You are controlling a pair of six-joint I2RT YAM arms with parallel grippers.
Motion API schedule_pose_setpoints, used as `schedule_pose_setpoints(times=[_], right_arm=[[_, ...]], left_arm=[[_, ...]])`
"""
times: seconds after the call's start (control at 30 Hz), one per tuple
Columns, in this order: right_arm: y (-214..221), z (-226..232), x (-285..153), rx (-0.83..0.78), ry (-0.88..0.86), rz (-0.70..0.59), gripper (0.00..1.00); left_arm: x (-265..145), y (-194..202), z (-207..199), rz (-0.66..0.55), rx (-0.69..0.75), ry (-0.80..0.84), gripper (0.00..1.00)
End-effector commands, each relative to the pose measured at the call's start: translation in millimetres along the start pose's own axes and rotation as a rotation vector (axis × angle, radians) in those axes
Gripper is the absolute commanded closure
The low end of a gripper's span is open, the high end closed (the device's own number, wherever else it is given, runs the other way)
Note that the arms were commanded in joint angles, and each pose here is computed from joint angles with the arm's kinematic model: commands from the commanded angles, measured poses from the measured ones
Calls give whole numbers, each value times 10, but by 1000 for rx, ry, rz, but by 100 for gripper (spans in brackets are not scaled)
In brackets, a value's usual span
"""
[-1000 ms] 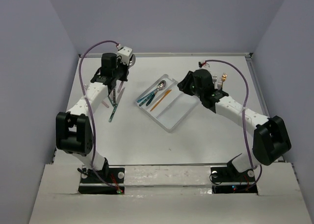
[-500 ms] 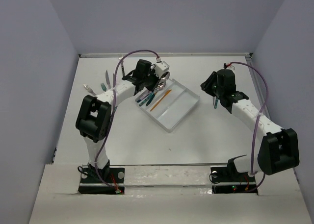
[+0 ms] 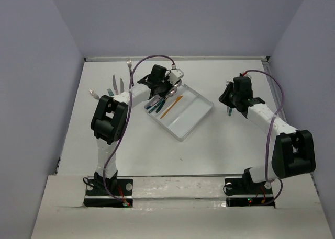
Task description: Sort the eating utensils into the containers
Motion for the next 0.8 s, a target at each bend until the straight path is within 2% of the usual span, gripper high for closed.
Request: schedule_pose_setpoints(times=[0.0,0.1,0.23,0.5,0.77], right_arm=[[-115,-265,73,23,66,-1,62],[-266,-398,139,-9,132,-15,61],[-487,-527,326,-45,235,6,60],[-679,-828,697,-73,352,49,61],[-637,-901,991,-115,358,147,61]], left_arm=[[-68,-149,67,-27,20,-48,84],[-63,-104,71,-8,18,-59,65],[-124,-136,70,-4,13,-61,54],[-396,-355,142,-38,19,-113,51],[-907,-503,402,-98,-48,-162,50]])
Point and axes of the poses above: each gripper's point midway between its finger pads, its own x axis out along the fingers, its own z axis along the line the jaws close on, y = z × x, the point moved 8 cm from there along -x, back along the fingers, and after that the axes turned 4 degrees about -x, right-handed, at the moved point
